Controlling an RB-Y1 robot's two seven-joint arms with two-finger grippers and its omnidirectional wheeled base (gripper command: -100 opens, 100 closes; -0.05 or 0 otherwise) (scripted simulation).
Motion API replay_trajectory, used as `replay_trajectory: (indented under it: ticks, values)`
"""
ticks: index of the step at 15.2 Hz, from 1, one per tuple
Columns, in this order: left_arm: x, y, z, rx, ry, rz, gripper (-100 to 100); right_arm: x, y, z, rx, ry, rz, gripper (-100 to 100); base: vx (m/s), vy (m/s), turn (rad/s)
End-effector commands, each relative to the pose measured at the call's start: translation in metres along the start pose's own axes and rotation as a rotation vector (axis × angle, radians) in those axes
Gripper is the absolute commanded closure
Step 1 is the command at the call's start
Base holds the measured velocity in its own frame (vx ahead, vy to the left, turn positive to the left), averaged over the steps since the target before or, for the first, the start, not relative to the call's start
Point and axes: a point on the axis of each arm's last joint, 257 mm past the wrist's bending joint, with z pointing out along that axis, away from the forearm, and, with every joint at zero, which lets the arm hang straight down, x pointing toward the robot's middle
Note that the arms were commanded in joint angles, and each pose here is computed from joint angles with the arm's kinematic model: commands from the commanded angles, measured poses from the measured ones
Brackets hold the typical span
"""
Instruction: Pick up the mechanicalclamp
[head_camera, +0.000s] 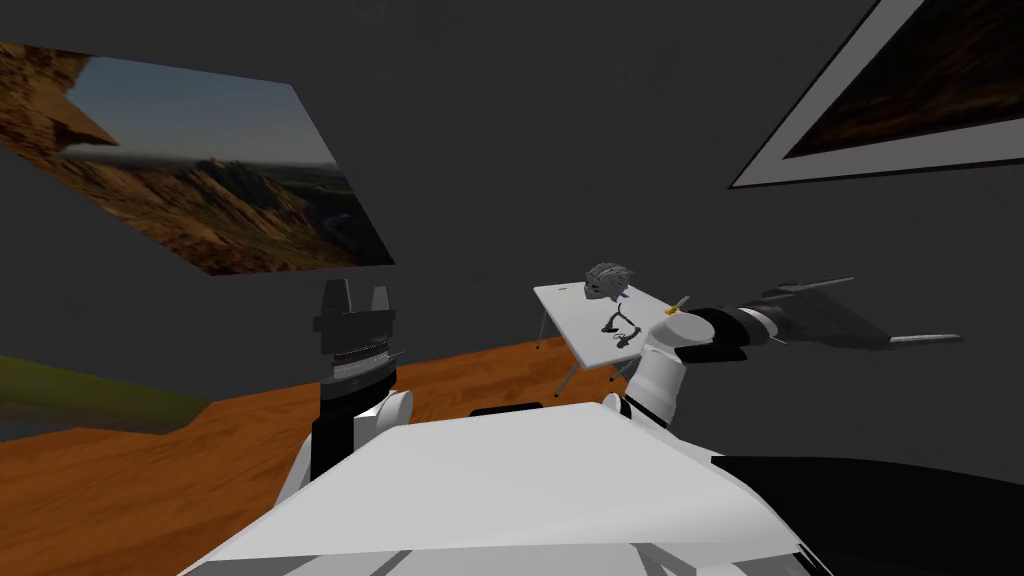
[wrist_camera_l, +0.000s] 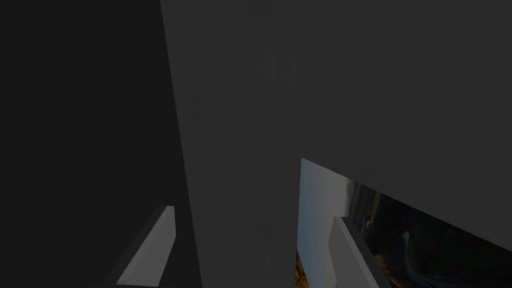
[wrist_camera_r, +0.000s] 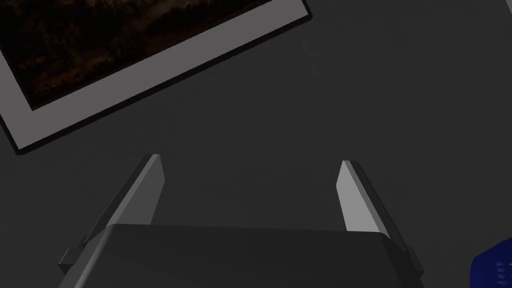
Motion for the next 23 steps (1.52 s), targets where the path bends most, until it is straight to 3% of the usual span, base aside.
replay_trajectory:
  ticks: [1, 2, 4, 5, 8, 9, 11, 12, 14, 15, 17, 18, 20, 21, 23]
  values:
    - [0.000, 0.000, 0.000, 0.000, 0.000, 0.000, 0, -0.010, 0.003, 0.002, -0.026, -0.034, 0.033, -100, 0.014, 0.044, 0.032]
    - [0.000, 0.000, 0.000, 0.000, 0.000, 0.000, 0, -0.023, 0.018, 0.006, -0.091, -0.071, 0.067, -100, 0.019, 0.064, 0.082]
    - [0.000, 0.000, 0.000, 0.000, 0.000, 0.000, 0, -0.030, 0.019, 0.006, -0.098, -0.098, 0.097, -100, 0.019, 0.065, 0.051]
    - [0.000, 0.000, 0.000, 0.000, 0.000, 0.000, 0, -0.042, 0.030, 0.007, -0.158, -0.132, 0.133, -100, 0.024, 0.057, 0.067]
    - [0.000, 0.000, 0.000, 0.000, 0.000, 0.000, 0, -0.050, 0.033, 0.006, -0.169, -0.162, 0.163, -100, 0.018, 0.045, 0.037]
    - [0.000, 0.000, 0.000, 0.000, 0.000, 0.000, 0, -0.065, 0.046, 0.006, -0.234, -0.200, 0.201, -100, 0.015, 0.038, 0.070]
    - [0.000, 0.000, 0.000, 0.000, 0.000, 0.000, 0, -0.072, 0.046, 0.004, -0.239, -0.225, 0.228, -100, 0.015, 0.041, 0.048]
    - [0.000, 0.000, 0.000, 0.000, 0.000, 0.000, 0, -0.087, 0.057, 0.001, -0.302, -0.264, 0.268, -100, 0.021, 0.044, 0.066]
    - [0.000, 0.000, 0.000, 0.000, 0.000, 0.000, 0, -0.093, 0.057, -0.001, -0.307, -0.286, 0.293, -100, 0.025, 0.047, 0.050]
    - [0.000, 0.000, 0.000, 0.000, 0.000, 0.000, 0, -0.109, 0.067, -0.006, -0.371, -0.327, 0.333, -100, 0.024, 0.046, 0.059]
    - [0.000, 0.000, 0.000, 0.000, 0.000, 0.000, 0, -0.115, 0.065, -0.008, -0.374, -0.347, 0.357, -100, 0.024, 0.044, 0.048]
    - [0.000, 0.000, 0.000, 0.000, 0.000, 0.000, 0, -0.131, 0.074, -0.016, -0.436, -0.387, 0.396, -100, 0.027, 0.041, 0.058]
    - [0.000, 0.000, 0.000, 0.000, 0.000, 0.000, 0, -0.136, 0.072, -0.018, -0.439, -0.406, 0.419, -100, 0.020, 0.037, 0.042]
    - [0.000, 0.000, 0.000, 0.000, 0.000, 0.000, 0, -0.152, 0.079, -0.027, -0.498, -0.447, 0.460, -100, 0.018, 0.032, 0.050]
    - [0.000, 0.000, 0.000, 0.000, 0.000, 0.000, 0, -0.156, 0.077, -0.029, -0.501, -0.463, 0.479, -100, 0.020, 0.027, 0.041]
